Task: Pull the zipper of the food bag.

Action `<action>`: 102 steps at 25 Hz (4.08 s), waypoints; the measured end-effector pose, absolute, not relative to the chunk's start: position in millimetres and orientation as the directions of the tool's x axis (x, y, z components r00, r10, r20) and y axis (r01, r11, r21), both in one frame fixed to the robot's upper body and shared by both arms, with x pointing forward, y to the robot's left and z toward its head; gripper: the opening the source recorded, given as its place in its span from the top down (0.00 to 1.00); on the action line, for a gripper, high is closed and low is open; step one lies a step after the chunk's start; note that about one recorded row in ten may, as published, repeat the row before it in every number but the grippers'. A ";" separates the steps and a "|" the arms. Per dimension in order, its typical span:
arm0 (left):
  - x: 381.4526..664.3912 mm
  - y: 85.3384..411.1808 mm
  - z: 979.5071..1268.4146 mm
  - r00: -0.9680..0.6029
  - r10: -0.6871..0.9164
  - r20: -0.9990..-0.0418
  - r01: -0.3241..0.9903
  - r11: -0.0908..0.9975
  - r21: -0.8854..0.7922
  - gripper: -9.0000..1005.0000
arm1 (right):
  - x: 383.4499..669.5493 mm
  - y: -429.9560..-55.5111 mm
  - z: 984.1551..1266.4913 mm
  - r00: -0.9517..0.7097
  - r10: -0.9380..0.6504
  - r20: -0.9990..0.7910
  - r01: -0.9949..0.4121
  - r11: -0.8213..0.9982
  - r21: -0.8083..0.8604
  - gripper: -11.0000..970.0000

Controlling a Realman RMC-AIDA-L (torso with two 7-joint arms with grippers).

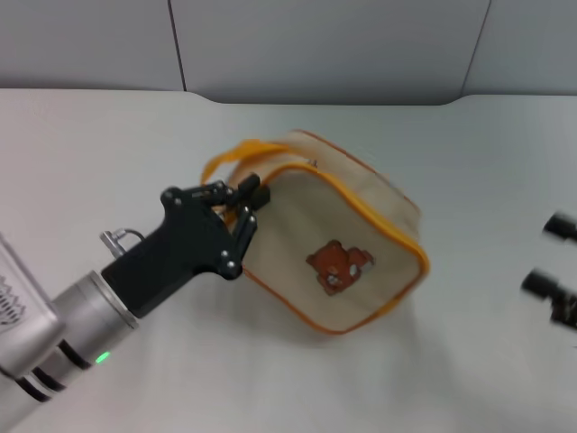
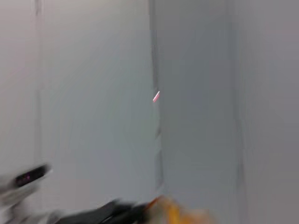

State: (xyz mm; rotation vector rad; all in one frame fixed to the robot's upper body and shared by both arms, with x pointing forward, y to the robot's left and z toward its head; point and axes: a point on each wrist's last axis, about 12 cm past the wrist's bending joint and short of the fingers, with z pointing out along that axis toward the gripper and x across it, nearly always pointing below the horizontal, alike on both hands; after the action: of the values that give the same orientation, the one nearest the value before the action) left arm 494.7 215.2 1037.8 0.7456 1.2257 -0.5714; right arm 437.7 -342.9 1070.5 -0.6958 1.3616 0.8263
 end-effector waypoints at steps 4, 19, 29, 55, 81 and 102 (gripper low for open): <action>504.1 220.1 1049.6 0.361 0.031 -0.932 0.730 0.613 0.303 0.91 | 437.7 -332.3 1067.4 0.254 0.126 -0.959 -0.698 0.710 -0.092 0.21; 520.6 216.9 1058.8 0.422 0.080 -0.903 0.719 0.577 0.388 0.94 | 528.9 -239.3 1044.2 0.365 -0.255 -0.895 -0.434 0.804 -0.407 0.21; 521.0 217.2 1058.9 0.423 0.081 -0.903 0.716 0.581 0.387 0.95 | 516.1 -209.6 1032.1 0.386 -0.290 -0.876 -0.565 0.676 -0.473 0.21; 518.8 212.9 1059.2 0.426 0.063 -0.902 0.725 0.573 0.382 0.95 | 509.2 -184.0 1039.6 0.436 -0.205 -0.876 -0.598 0.661 -0.453 0.25; 518.5 213.0 1057.8 0.437 0.081 -0.896 0.706 0.587 0.397 0.95 | 499.6 -181.6 1036.4 0.465 -0.228 -0.855 -0.578 0.654 -0.489 0.98; 519.0 211.9 1059.5 0.425 0.050 -0.904 0.694 0.622 0.361 0.96 | 401.6 -249.3 1011.7 0.398 -0.224 -0.890 -0.420 0.818 -0.394 0.94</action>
State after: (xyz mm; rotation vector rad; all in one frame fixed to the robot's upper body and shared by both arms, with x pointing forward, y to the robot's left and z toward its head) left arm 519.0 211.9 1059.5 0.8256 1.0732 -0.4658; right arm 401.6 -249.3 1011.7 -0.6373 1.1770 0.1351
